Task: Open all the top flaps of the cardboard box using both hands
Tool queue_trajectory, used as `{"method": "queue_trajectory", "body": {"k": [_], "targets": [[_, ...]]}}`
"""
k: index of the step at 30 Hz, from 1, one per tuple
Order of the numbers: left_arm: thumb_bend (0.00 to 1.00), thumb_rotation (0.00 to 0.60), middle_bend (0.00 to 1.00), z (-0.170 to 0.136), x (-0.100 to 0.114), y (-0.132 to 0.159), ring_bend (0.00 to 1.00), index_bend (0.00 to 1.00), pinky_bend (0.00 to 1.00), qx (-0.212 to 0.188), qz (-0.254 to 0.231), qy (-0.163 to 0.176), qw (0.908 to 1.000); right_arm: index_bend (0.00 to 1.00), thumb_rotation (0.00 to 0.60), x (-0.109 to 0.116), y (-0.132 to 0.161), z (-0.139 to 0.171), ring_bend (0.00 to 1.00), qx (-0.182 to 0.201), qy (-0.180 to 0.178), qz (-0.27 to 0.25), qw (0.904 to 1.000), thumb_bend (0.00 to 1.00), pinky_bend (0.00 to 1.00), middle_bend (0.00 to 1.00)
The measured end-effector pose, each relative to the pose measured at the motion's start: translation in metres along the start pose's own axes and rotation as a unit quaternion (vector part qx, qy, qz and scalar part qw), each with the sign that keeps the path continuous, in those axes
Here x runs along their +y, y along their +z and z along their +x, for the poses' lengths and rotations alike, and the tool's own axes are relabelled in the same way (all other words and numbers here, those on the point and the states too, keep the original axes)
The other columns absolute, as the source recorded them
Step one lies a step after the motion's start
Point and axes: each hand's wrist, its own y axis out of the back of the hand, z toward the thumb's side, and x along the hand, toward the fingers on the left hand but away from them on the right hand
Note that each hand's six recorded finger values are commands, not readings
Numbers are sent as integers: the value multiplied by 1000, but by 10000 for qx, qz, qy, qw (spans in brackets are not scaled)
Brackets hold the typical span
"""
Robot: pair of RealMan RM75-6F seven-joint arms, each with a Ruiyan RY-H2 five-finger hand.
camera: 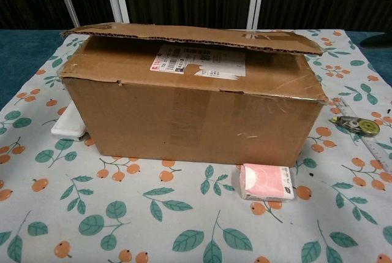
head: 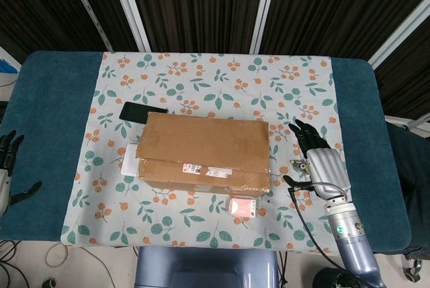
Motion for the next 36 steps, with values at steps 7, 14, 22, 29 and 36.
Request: {"method": "queue_trajectory", "body": {"k": [7,14,22,29,36], "targets": [[99,600,0,3,5,1,0,0,66,-81,-119,111,9998,0,600,-10,14,1,19,8,196,-234,9995,222,224,0],[99,600,0,3,4,-1,0,0,66,-48,-146,67,9999,0,600,-27,35,-13,19,137,382,-475,9980,221,224,0],[100,600,0,4,3,-5,0,0,66,26,-210,23,9998,0,600,-47,46,-35,19,106,498,-403,9979,232,223,0],[100,600,0,4,2,-7,0,0,66,98,-296,-27,9995,0,600,-49,50,-48,19,107,340,-289,9989,288,223,0],[100,600,0,4,0,-8,0,0,66,147,-305,-86,9994,0,600,-28,58,-59,19,256,-83,-242,9993,290,224,0]]}}
